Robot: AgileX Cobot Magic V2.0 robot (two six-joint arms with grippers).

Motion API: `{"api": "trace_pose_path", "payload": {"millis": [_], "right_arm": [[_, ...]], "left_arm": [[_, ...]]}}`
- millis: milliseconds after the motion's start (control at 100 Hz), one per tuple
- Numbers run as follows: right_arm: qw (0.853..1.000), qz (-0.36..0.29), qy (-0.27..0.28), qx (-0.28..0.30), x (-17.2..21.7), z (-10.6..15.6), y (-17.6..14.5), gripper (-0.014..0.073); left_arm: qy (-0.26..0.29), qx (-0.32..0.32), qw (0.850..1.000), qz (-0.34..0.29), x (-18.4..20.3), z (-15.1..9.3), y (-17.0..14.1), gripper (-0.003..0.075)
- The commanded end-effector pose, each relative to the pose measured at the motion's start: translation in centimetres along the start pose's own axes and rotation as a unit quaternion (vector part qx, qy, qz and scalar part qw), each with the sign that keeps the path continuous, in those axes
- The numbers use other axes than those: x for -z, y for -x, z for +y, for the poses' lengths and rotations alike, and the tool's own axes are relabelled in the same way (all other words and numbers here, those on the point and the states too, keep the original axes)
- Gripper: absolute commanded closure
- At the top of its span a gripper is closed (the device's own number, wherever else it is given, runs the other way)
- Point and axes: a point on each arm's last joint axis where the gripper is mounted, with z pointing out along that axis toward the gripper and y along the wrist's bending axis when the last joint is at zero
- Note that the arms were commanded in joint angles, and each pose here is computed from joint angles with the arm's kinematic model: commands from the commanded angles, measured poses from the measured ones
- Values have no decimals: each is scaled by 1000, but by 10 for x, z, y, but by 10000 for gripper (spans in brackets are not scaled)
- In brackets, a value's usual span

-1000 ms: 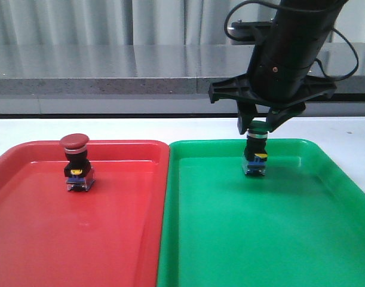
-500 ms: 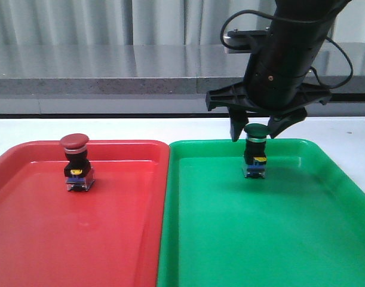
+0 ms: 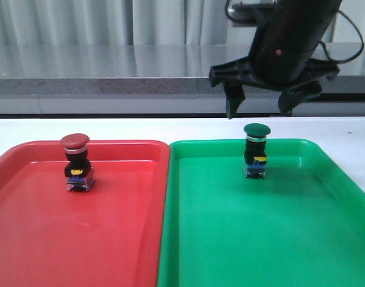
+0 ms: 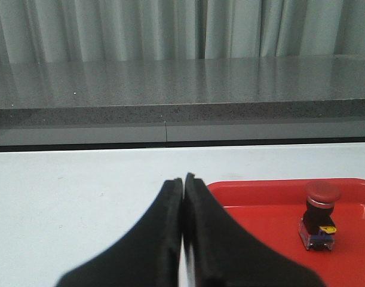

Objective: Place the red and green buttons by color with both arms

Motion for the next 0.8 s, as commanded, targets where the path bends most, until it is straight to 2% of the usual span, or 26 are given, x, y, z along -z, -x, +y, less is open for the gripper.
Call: {"api": "trace_pose_path", "payload": {"millis": [0,240,400,590,790], "right_arm": [[997,-81,13,13,45,-2,27,-19],[985,-166,-12,40,123,-19,43,-19],[973,-221,-26,57,168,-32,40,-19],[964,-260,-38,41,210,-55,9,-19],[959,-277,-57,32,232,-81,-43,-19]], "left_arm": [[-5,1,999,-42,2,-1,0,739],[-5,1,999,-42,2,-1,0,739],[-5,1,999,-42,2,-1,0,739],[-5,1,999,-42,2,-1,0,739],[-5,1,999,-42,2,-1,0,739]]}}
